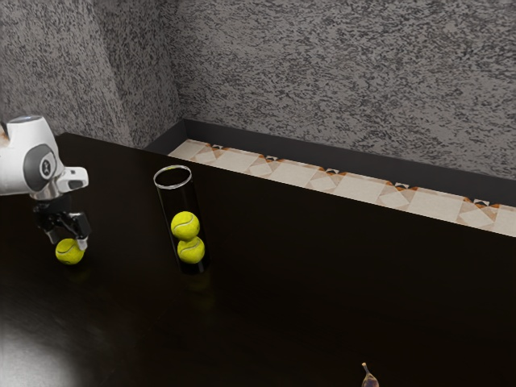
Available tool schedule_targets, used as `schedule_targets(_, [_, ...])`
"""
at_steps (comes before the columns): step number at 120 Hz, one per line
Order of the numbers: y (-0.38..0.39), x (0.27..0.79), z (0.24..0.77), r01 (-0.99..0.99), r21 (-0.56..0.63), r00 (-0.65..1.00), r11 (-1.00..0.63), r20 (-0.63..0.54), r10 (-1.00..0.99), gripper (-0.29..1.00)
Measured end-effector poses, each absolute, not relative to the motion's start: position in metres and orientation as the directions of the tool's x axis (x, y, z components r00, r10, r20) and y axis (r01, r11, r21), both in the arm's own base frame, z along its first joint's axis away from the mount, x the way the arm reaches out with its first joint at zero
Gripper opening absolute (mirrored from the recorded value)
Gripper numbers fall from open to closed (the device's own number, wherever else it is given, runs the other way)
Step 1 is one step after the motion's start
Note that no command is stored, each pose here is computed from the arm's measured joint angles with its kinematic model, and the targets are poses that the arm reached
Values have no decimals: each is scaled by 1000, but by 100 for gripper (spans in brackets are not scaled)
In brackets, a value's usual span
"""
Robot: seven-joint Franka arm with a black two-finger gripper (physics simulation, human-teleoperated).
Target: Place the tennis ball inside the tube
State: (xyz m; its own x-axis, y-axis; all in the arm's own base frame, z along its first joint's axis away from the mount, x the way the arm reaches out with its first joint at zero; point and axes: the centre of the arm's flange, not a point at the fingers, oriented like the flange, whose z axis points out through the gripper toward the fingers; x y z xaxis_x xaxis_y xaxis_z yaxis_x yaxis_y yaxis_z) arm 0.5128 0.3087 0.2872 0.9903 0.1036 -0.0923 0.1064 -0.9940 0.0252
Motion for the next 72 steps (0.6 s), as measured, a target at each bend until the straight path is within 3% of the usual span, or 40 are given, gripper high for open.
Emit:
schedule_targets(44, [321, 518, 251, 77, 44, 989, -996, -127, 71, 70])
schedule_targets(72, [323, 516, 245, 64, 49, 989, -997, -134, 57, 50])
